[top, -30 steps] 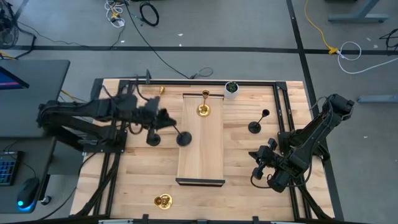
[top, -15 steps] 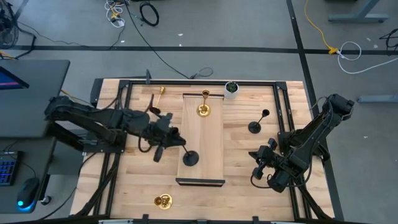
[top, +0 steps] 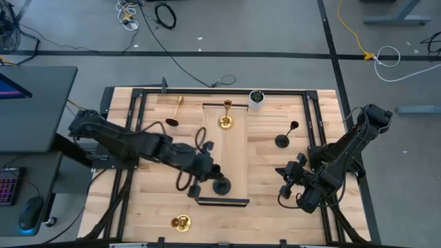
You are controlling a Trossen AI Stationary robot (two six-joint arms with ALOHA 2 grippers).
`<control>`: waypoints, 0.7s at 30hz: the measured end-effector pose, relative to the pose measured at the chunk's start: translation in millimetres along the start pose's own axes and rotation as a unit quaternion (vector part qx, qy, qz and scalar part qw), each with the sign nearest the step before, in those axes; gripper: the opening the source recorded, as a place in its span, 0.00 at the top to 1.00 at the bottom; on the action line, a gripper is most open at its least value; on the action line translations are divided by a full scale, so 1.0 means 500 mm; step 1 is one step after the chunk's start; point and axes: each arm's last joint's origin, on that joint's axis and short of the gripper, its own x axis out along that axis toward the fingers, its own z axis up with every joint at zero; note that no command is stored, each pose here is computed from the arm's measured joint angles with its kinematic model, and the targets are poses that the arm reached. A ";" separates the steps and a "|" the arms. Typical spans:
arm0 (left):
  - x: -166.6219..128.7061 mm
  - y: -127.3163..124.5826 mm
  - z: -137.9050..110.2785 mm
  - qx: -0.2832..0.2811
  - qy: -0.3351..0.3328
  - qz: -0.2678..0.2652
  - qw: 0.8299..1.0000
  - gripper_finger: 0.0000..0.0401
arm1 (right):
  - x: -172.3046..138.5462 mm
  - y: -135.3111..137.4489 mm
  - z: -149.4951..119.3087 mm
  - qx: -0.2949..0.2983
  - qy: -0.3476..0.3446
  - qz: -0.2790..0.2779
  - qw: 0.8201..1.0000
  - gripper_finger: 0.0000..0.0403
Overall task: Pick & Place candle stick holders
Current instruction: Put the top left black candle holder on the shelf
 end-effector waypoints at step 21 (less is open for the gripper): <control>0.030 -0.006 0.005 -0.001 0.022 -0.001 1.000 0.97 | 0.000 0.003 0.001 -0.003 -0.001 0.005 1.000 1.00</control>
